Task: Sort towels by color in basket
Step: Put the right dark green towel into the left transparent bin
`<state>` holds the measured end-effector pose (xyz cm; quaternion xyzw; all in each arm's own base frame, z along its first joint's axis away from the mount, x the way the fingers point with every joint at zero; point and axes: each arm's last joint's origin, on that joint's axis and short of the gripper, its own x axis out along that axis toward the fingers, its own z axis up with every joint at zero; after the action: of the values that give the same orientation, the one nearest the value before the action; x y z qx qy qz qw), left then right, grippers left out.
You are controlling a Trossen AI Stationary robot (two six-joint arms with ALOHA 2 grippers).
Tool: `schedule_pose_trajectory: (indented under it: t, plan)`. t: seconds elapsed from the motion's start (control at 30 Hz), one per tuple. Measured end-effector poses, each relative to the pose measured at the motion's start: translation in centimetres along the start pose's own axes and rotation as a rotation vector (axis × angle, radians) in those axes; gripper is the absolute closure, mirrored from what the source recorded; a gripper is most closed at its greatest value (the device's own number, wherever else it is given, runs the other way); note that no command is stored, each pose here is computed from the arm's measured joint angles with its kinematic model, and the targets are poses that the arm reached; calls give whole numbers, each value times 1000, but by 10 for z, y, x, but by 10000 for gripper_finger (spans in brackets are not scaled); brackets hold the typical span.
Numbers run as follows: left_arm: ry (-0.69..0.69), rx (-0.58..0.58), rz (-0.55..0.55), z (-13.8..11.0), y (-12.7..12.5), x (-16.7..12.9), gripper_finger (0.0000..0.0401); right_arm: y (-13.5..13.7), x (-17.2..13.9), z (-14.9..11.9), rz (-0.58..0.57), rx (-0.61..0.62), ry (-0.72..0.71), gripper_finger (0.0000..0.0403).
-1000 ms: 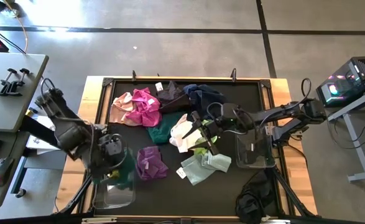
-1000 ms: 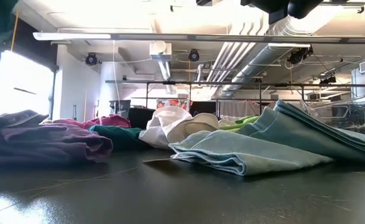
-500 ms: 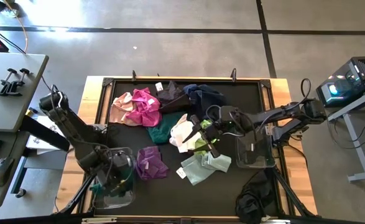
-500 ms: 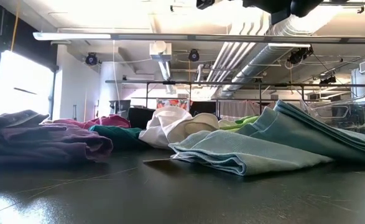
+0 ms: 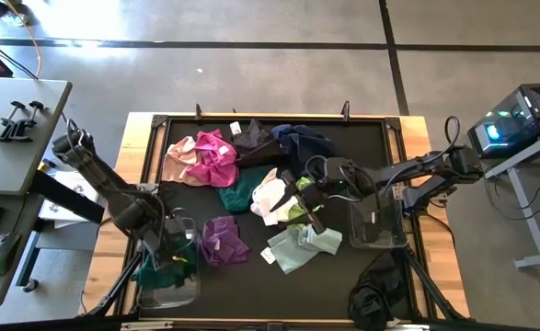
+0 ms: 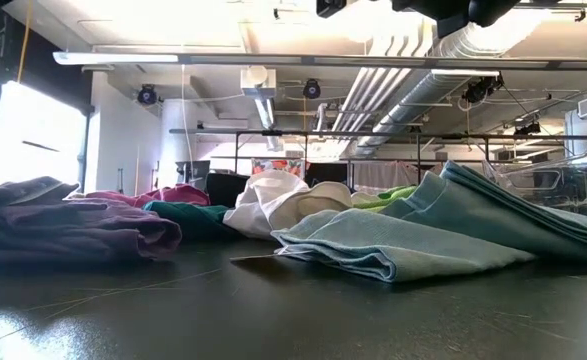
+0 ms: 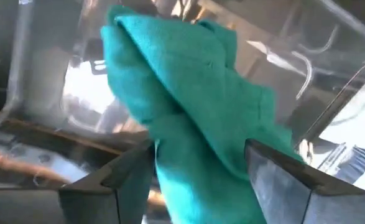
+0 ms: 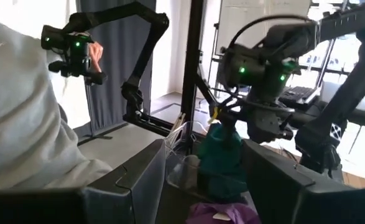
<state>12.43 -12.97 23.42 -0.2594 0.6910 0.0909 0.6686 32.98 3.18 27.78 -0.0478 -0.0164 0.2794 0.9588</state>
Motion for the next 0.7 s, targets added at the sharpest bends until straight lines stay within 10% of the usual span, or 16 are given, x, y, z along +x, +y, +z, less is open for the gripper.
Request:
schedule_pose_trajectory:
  t: [0.7]
  plan:
    - [-409,358,373,11,20,-28,176,33,22,-4,-157,27,29,199]
